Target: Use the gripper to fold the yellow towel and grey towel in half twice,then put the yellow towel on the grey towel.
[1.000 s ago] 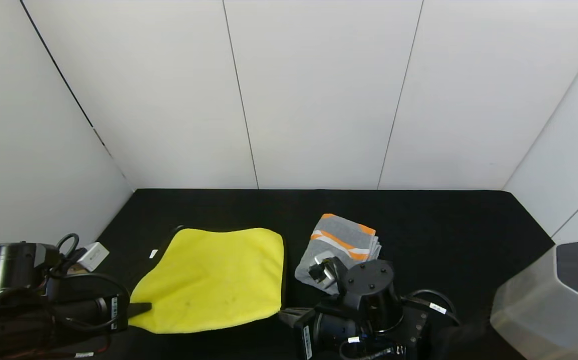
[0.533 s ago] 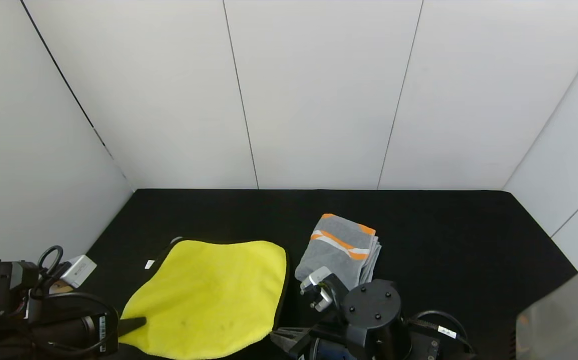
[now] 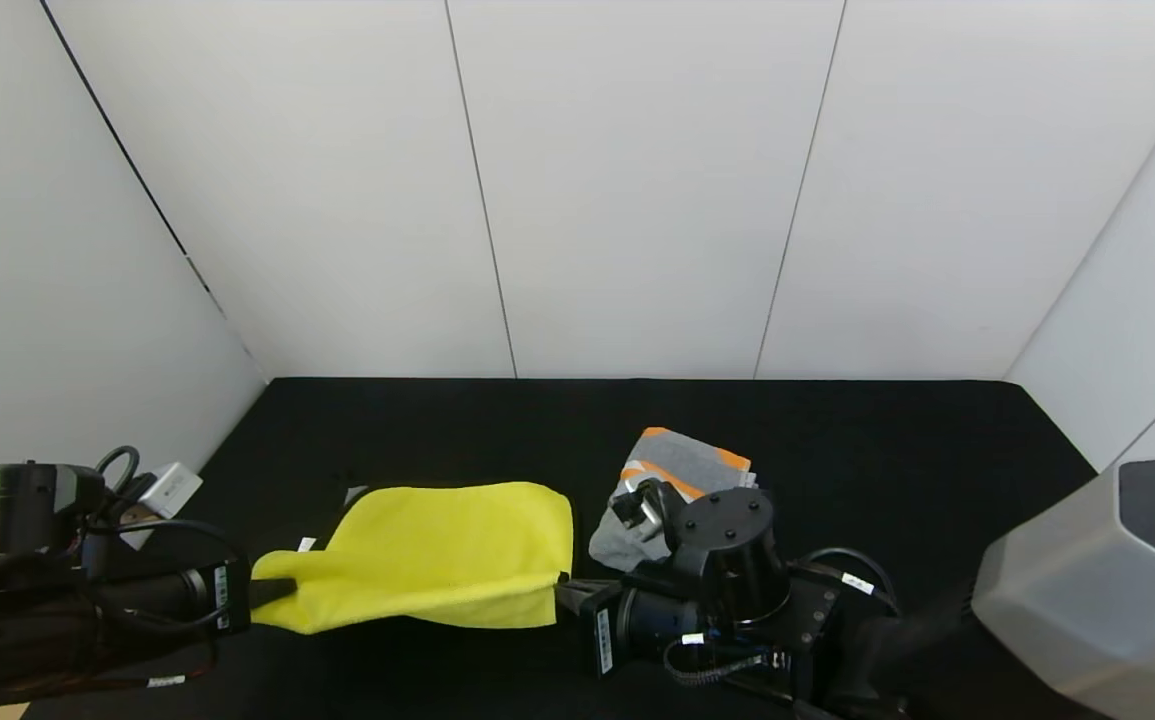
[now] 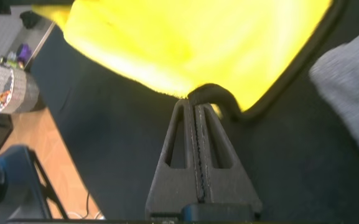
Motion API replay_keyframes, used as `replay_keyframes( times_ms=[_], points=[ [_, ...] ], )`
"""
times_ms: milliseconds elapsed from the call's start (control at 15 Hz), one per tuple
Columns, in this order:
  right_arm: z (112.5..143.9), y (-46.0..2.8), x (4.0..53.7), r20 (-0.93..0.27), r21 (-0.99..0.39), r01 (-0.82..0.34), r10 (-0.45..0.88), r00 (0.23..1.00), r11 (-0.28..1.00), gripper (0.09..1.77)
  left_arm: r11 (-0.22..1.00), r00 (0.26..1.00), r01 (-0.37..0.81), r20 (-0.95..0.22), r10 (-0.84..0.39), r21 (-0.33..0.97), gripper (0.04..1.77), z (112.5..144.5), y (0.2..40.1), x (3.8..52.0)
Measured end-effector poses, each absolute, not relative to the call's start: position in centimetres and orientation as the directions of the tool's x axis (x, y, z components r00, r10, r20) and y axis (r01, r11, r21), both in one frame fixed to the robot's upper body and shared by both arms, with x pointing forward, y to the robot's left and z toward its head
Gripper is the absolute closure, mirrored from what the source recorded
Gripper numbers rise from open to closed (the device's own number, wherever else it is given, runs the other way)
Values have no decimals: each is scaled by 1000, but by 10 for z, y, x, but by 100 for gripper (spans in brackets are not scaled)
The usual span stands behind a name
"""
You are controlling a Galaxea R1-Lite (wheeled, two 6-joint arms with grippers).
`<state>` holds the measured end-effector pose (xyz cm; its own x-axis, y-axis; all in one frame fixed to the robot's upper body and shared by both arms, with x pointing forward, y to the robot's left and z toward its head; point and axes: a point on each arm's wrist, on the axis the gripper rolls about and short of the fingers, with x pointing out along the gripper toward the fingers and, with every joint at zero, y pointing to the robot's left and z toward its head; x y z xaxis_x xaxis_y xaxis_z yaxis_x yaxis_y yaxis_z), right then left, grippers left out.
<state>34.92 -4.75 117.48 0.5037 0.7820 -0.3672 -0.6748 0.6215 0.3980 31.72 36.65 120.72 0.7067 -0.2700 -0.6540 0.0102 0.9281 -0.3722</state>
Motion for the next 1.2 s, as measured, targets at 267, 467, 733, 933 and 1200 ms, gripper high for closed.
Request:
replay_keyframes(
  times_ms=[267, 467, 733, 933, 1200],
  points=[
    [1185, -47, 374, -329, 409, -675, 789, 519, 615, 174, 930, 701, -5, -665, -259, -367, 167, 1202, 372, 338],
    [1193, -41, 389, -313, 408, -670, 784, 535, 620, 174, 932, 709, 22, -652, -269, -361, 167, 1205, 369, 354],
    [1193, -39, 409, -285, 413, -675, 790, 542, 612, 174, 932, 717, 65, -633, -293, -358, 167, 1205, 365, 383],
    [1191, -41, 422, -273, 415, -672, 789, 551, 613, 174, 930, 700, 83, -643, -311, -359, 167, 1194, 362, 400],
    [1189, -41, 431, -306, 420, -657, 779, 547, 626, 174, 930, 698, 81, -646, -309, -358, 164, 1185, 362, 410]
  ],
)
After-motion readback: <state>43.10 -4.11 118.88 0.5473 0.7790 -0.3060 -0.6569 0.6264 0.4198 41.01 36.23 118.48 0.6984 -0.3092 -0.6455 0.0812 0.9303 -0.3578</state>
